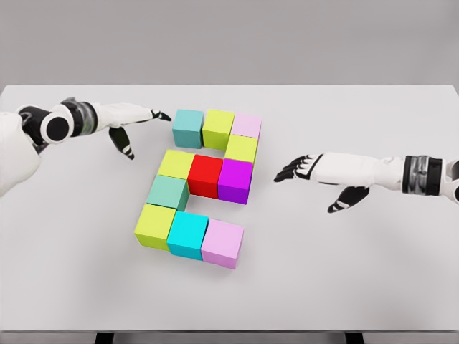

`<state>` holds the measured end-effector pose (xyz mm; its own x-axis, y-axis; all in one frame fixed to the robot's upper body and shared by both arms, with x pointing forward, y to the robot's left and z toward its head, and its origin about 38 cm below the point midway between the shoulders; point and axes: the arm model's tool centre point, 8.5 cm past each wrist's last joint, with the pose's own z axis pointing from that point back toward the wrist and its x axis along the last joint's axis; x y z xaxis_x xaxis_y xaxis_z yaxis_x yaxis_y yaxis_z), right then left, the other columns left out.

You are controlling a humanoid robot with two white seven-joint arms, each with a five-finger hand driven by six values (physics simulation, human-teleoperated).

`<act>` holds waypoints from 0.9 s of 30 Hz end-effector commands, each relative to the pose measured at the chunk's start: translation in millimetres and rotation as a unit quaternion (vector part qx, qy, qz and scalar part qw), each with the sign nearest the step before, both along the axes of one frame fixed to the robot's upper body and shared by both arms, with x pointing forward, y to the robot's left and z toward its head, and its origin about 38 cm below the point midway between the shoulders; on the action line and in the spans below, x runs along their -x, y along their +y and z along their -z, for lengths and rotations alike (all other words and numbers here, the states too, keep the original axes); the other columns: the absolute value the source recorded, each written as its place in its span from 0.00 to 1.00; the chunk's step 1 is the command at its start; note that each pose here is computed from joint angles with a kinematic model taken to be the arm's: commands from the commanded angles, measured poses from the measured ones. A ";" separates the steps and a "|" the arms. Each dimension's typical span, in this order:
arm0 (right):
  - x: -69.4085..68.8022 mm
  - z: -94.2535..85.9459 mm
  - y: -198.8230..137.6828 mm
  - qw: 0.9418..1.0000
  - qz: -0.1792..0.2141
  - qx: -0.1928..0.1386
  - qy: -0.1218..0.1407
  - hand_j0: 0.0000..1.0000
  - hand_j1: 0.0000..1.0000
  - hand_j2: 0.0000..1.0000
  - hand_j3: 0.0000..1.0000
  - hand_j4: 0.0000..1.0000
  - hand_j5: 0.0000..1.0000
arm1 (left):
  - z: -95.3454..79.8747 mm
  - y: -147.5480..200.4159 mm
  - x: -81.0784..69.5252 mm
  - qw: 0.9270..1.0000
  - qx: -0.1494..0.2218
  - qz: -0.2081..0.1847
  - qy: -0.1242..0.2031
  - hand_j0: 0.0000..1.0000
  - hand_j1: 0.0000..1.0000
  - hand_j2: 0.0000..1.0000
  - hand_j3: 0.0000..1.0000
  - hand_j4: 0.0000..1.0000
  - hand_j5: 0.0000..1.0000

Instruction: Assemble the squares on the desktop into the number 2

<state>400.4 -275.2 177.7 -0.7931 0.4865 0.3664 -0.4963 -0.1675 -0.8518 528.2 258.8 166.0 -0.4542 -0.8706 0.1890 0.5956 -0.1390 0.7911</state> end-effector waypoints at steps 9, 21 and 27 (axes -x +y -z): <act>-1.0 -2.2 -1.4 1.000 0.004 -0.004 -0.001 1.00 1.00 1.00 1.00 1.00 1.00 | -3.5 -10.7 -2.6 1.000 0.003 0.008 -0.005 1.00 1.00 1.00 1.00 1.00 1.00; -1.3 -2.7 -0.7 1.000 0.003 -0.004 -0.001 1.00 1.00 1.00 1.00 1.00 1.00 | -3.4 -15.1 -2.9 1.000 -0.002 0.013 -0.008 1.00 1.00 1.00 1.00 1.00 1.00; -1.3 -2.7 -0.7 1.000 0.003 -0.004 -0.001 1.00 1.00 1.00 1.00 1.00 1.00 | -3.7 -20.3 -3.3 1.000 0.000 0.017 -0.008 1.00 1.00 1.00 1.00 1.00 1.00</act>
<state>401.5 -275.7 179.7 -0.7937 0.4879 0.3633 -0.4921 -0.1639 -0.8550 531.5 239.9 169.5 -0.4859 -0.8557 0.1779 0.5776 -0.1616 0.8002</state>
